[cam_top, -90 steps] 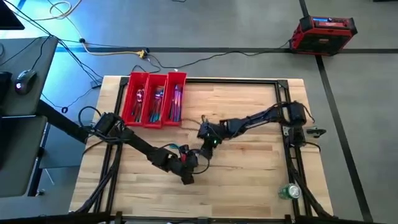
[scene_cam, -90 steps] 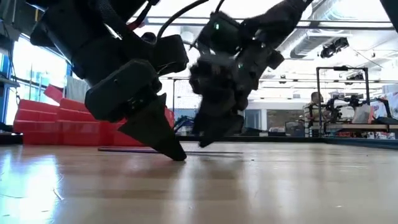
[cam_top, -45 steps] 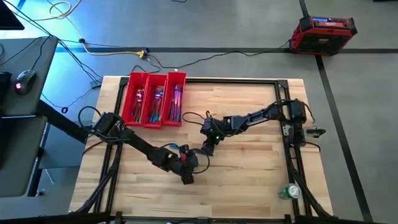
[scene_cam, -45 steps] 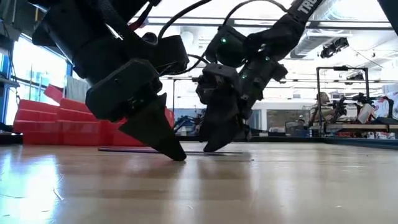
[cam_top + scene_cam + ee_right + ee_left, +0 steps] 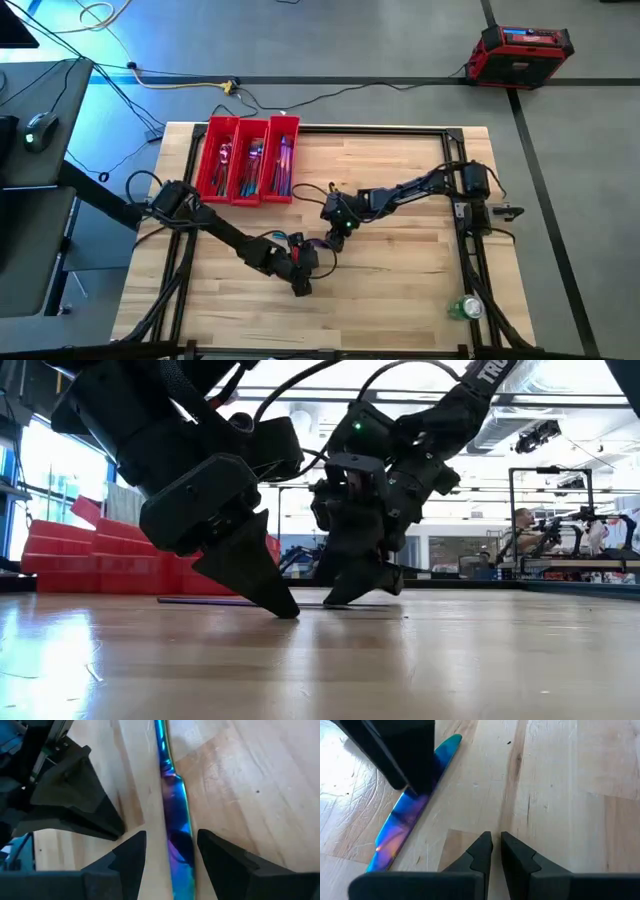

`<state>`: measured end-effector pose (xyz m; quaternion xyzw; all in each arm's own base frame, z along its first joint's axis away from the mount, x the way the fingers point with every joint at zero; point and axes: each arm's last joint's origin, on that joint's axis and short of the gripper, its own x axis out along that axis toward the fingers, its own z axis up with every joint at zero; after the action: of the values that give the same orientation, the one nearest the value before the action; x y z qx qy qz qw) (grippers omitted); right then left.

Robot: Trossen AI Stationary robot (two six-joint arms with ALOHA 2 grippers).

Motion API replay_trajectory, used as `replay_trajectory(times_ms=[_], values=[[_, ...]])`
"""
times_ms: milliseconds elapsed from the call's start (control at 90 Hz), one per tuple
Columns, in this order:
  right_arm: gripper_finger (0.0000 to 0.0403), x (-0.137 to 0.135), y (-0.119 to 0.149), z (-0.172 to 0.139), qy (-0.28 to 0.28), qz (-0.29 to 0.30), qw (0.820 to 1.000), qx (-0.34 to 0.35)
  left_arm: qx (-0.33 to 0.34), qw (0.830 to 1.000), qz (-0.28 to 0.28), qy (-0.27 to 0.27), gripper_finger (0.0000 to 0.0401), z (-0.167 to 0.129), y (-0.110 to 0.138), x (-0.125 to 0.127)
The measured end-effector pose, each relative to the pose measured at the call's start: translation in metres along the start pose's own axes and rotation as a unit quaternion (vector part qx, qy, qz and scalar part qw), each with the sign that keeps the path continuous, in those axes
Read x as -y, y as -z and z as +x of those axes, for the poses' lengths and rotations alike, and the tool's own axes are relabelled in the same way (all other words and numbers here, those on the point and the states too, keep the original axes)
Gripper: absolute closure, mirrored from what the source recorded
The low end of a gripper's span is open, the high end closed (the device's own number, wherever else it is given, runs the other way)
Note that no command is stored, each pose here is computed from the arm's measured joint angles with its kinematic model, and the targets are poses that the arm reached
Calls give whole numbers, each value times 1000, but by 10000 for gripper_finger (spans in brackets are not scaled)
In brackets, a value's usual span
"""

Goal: Sort silverware
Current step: Put the blue knife into the right red bin

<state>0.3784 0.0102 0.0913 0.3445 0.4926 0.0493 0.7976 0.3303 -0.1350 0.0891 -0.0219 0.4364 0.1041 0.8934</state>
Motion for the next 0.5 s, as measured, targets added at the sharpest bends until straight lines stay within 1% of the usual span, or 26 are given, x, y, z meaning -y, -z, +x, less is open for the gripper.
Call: replay_trajectory(times_ms=[500], values=[[224,-8,4,6,-6,-4,1000,6,3,1000,0,-6,378,0,0,0]])
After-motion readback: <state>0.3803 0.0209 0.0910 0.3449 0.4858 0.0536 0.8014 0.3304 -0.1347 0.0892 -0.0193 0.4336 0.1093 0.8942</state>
